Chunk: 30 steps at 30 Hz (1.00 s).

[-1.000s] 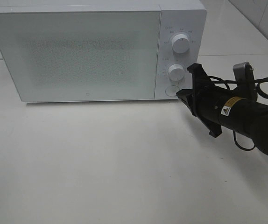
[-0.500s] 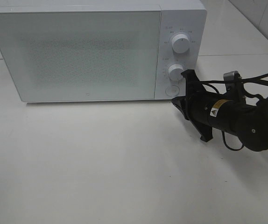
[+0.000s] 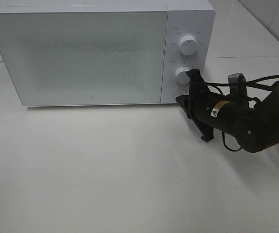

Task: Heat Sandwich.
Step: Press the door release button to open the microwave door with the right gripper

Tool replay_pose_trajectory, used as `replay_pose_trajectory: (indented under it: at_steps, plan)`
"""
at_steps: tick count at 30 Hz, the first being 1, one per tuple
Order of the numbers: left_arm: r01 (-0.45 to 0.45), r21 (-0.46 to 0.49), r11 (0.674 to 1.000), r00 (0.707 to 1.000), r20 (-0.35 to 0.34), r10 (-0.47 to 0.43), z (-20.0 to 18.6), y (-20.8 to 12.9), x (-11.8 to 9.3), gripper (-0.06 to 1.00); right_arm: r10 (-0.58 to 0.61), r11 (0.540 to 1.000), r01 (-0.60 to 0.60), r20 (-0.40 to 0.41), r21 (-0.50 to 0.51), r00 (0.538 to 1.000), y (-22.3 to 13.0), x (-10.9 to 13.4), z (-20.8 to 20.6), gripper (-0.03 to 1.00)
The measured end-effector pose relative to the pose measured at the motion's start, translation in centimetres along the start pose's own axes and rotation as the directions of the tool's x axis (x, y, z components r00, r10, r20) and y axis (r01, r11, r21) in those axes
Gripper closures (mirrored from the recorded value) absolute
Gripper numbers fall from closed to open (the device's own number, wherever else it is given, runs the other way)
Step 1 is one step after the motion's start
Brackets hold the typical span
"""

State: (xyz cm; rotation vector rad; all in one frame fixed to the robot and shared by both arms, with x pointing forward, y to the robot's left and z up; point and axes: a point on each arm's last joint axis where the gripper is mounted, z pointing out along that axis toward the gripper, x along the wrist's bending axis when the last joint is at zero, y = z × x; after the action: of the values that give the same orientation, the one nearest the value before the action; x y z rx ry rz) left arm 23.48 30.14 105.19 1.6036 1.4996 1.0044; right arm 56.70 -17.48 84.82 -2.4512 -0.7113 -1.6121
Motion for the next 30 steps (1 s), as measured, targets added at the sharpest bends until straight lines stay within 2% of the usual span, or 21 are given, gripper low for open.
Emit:
replay_pose_trajectory:
  at_steps: [7,15,30]
  plan:
    - [0.0,0.0,1.0,1.0,0.0,0.0,0.0,0.0,0.0,0.17,0.029,1.0,-0.029,-0.019,-0.011,0.999,0.1,-0.1,1.1,0.96]
    - [0.0,-0.001,1.0,1.0,0.0,0.0,0.0,0.0,0.0,0.17,0.082,0.993,-0.085,-0.039,-0.078,0.996,0.6,-0.2,1.2,0.96]
    - [0.0,-0.001,1.0,1.0,0.0,0.0,0.0,0.0,0.0,0.17,0.054,0.994,-0.057,-0.043,-0.097,0.998,0.5,0.0,1.4,0.96]
